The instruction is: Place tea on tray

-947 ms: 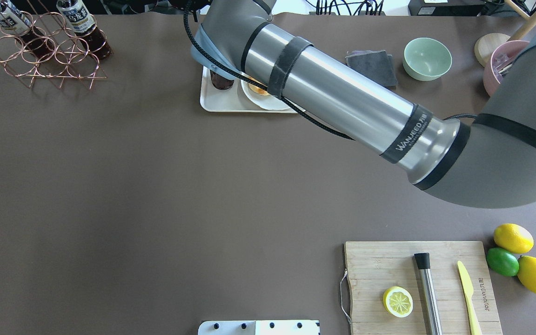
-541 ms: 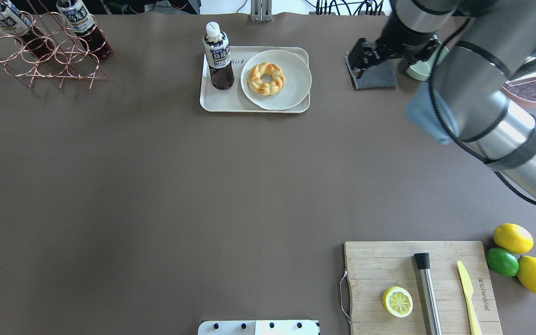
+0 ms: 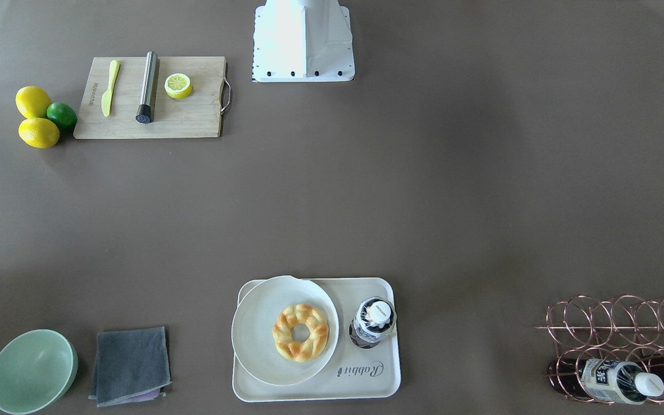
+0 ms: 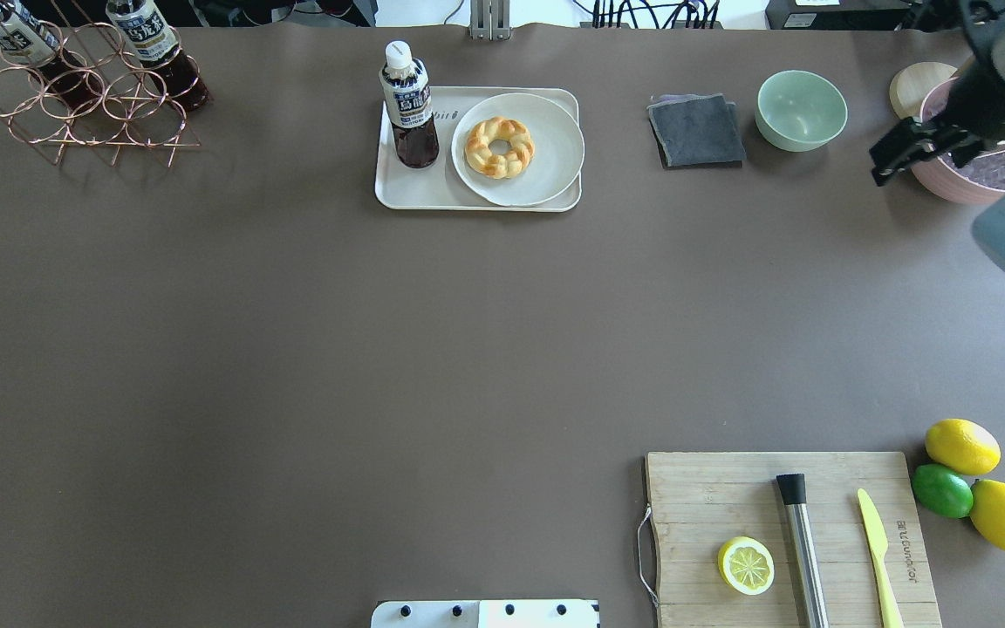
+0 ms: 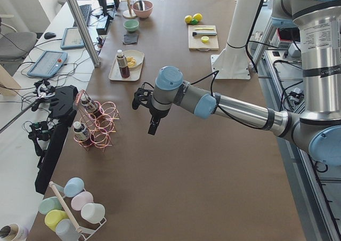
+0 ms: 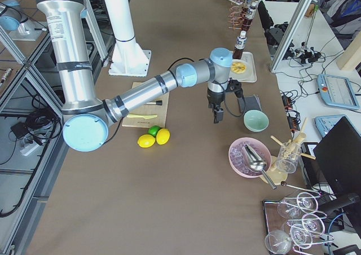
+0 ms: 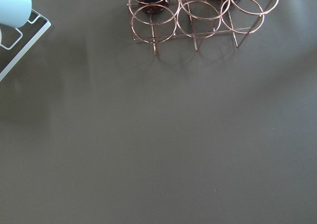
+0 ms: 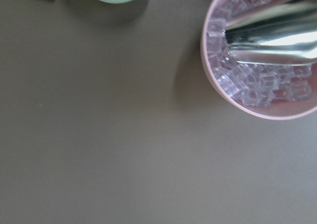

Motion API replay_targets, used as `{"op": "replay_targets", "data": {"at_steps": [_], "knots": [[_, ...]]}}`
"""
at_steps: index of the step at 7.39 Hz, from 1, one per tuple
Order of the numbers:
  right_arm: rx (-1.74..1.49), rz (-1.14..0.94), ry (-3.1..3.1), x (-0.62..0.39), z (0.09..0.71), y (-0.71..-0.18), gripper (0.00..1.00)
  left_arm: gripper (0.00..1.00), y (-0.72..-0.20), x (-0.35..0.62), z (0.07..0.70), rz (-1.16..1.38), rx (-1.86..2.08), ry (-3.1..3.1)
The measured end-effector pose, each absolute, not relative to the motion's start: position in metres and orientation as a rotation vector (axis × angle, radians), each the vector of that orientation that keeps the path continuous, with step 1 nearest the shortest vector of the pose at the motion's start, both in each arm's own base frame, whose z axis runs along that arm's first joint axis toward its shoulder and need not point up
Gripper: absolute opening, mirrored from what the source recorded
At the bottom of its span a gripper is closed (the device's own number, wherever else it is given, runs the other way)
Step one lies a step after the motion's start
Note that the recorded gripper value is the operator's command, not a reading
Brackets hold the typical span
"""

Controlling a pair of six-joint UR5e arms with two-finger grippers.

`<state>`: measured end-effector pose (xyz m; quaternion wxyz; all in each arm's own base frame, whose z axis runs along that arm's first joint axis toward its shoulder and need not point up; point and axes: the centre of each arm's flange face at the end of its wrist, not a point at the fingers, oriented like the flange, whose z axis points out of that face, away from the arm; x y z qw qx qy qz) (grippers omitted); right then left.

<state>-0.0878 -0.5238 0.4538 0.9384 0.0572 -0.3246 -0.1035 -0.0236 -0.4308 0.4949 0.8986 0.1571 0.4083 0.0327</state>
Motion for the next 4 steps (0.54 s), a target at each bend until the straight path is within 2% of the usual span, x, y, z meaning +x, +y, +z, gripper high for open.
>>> {"op": "replay_targets", "data": {"at_steps": [3,4], "knots": [[0.066,-0.247,-0.717,0.033,0.575,-0.486,1.00,0.98,-0.447,0.012,0.486,0.081,0.284,0.850],[0.064,-0.244,-0.728,0.057,0.597,-0.481,1.00,0.98,-0.451,0.024,0.500,0.081,0.242,0.853]]}}
